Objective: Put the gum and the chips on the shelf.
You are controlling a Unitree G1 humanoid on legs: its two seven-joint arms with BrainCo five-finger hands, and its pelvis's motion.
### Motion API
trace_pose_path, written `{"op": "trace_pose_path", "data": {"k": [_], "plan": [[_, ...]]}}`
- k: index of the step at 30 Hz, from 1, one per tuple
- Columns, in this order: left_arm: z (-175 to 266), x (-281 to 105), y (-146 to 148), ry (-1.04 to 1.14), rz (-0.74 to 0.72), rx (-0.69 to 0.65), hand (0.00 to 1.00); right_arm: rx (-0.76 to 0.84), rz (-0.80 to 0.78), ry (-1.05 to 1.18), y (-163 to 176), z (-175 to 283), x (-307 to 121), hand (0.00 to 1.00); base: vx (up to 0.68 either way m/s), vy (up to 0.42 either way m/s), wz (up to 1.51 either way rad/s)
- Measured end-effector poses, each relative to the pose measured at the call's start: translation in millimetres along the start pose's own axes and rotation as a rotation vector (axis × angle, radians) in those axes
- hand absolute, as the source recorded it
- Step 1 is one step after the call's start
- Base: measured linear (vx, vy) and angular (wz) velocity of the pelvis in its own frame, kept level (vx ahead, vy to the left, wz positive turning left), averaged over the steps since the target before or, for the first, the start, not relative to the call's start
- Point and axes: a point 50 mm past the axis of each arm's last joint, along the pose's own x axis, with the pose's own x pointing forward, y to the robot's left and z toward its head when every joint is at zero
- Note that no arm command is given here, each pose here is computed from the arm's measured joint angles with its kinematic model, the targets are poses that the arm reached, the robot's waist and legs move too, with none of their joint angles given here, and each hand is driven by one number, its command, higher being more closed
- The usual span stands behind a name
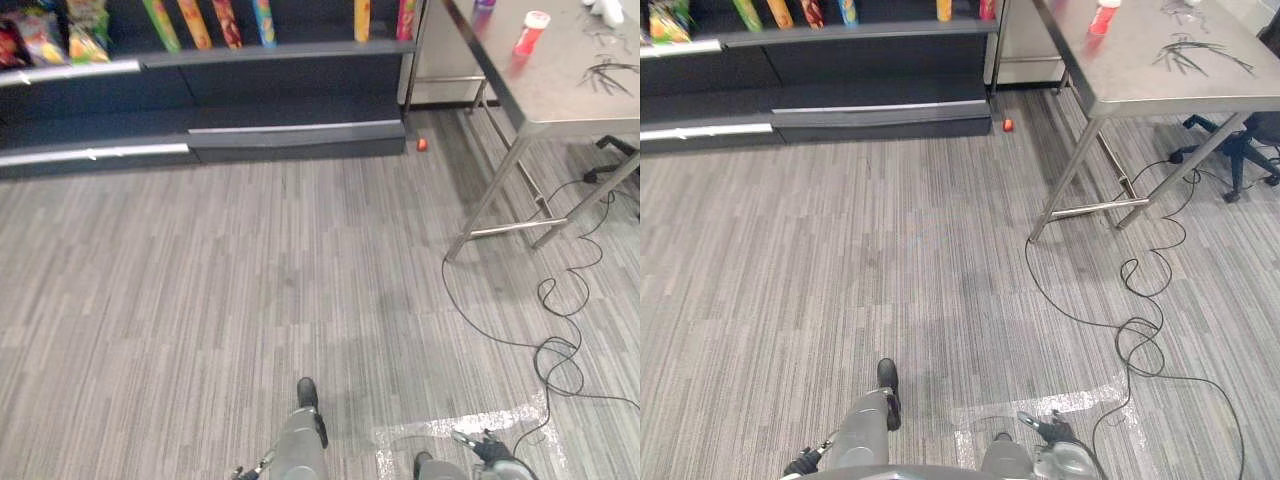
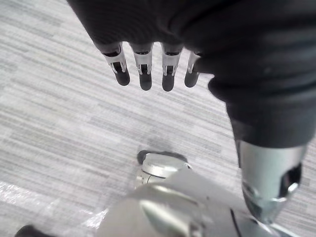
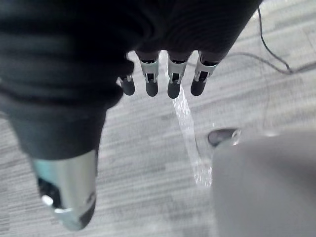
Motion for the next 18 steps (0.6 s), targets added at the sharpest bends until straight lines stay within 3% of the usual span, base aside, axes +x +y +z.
{"op": "trace_pose_path", "data": {"k": [5, 10, 14, 18], "plan": [[0, 0, 3, -0.001, -0.004, 0.046, 0.00, 0.049, 0.014, 0.008, 4, -3, -1, 0.00, 0.53, 0.350, -0.25], [8, 2, 6, -0.016, -0.034, 0.206, 0.00, 0.076, 0.018, -0.008, 1, 0, 0, 0.00, 0.38, 0.175, -0.03], [12, 4, -4, -0.021, -0.054, 0.206, 0.00, 0.109, 0.006, -0.046, -2, 9, 1, 0.00, 0.34, 0.039, 0.08], [18, 4, -22, -0.032, -0.078, 0.123, 0.00, 0.146, -0.041, -0.058, -16, 12, 1, 0.00, 0.38, -0.086, 0.33]]}}
